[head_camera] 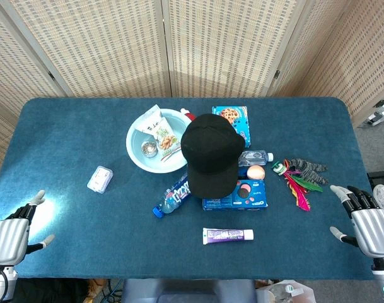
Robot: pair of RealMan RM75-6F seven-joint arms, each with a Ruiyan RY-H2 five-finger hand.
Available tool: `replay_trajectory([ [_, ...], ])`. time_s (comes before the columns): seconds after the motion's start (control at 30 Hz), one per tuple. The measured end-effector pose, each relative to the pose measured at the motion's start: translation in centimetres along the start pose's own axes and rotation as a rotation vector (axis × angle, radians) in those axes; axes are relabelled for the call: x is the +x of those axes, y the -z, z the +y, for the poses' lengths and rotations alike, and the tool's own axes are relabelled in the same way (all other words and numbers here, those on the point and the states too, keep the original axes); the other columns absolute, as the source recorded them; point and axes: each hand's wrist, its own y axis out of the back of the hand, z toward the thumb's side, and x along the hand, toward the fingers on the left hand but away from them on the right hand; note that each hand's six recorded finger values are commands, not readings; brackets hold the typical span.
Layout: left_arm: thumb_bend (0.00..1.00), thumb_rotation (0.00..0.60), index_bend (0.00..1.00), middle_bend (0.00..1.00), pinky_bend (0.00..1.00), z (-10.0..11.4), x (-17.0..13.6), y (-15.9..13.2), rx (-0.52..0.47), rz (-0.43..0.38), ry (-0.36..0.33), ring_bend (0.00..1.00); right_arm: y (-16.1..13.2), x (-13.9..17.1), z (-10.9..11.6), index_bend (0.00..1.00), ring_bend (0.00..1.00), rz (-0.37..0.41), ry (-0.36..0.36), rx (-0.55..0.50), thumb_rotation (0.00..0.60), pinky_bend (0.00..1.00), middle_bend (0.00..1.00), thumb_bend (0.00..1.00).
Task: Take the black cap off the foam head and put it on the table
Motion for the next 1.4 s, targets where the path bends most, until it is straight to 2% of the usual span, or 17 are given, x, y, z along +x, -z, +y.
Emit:
replay_trajectory([
  [0.4,0.00,0.600,0.08,0.24,0.50,0.0,0.0,-0.3,-0.009,-0.019,-0.005,0.33,0.3,0.1,0.6,0.16,0.14,-0.007,0.021,0.006,0.600,0.21,0.22,0.10],
  [0.6,0.00,0.600,0.10,0.24,0.49,0.3,0.4,-0.9,-0.032,-0.065,-0.014,0.34,0.5,0.1,1.6,0.16,0.14,-0.014,0.052,0.013,0.600,0.21,0.22,0.10],
  [0.7,0.00,0.600,0.14,0.26,0.49,0.3,0.8,-1.4,-0.055,-0.112,-0.017,0.39,0.7,0.2,2.0,0.16,0.14,-0.017,0.061,0.016,0.600,0.21,0.22,0.10],
  [0.8,0.00,0.600,0.18,0.34,0.54,0.2,1.5,-2.3,-0.071,-0.185,-0.012,0.46,0.7,0.3,2.2,0.16,0.14,-0.017,0.063,0.016,0.600,0.21,0.22,0.10],
  [0.9,0.00,0.600,0.22,0.47,0.65,0.1,2.3,-3.6,-0.074,-0.277,-0.007,0.56,0.6,0.3,2.2,0.16,0.14,-0.014,0.062,0.013,0.600,0.21,0.22,0.10],
  [1.03,0.00,0.600,0.31,0.70,0.95,-0.2,3.6,-6.3,-0.095,-0.413,-0.002,0.79,0.4,0.4,2.0,0.16,0.14,-0.009,0.055,0.010,0.600,0.21,0.22,0.10],
  [1.07,0.00,0.600,0.32,0.75,0.99,-0.3,3.8,-6.9,-0.100,-0.443,0.002,0.83,0.4,0.5,1.9,0.16,0.14,-0.009,0.053,0.010,0.600,0.21,0.22,0.10],
  [1.17,0.00,0.600,0.33,0.84,1.00,-1.0,4.8,-9.0,-0.104,-0.529,0.020,0.90,0.4,0.7,1.8,0.16,0.14,-0.009,0.048,0.010,0.600,0.21,0.22,0.10],
  [1.4,0.00,0.600,0.34,0.93,1.00,-2.9,6.9,-13.8,-0.136,-0.678,0.046,0.98,0.6,1.1,1.8,0.16,0.14,-0.017,0.044,0.010,0.600,0.21,0.22,0.10],
])
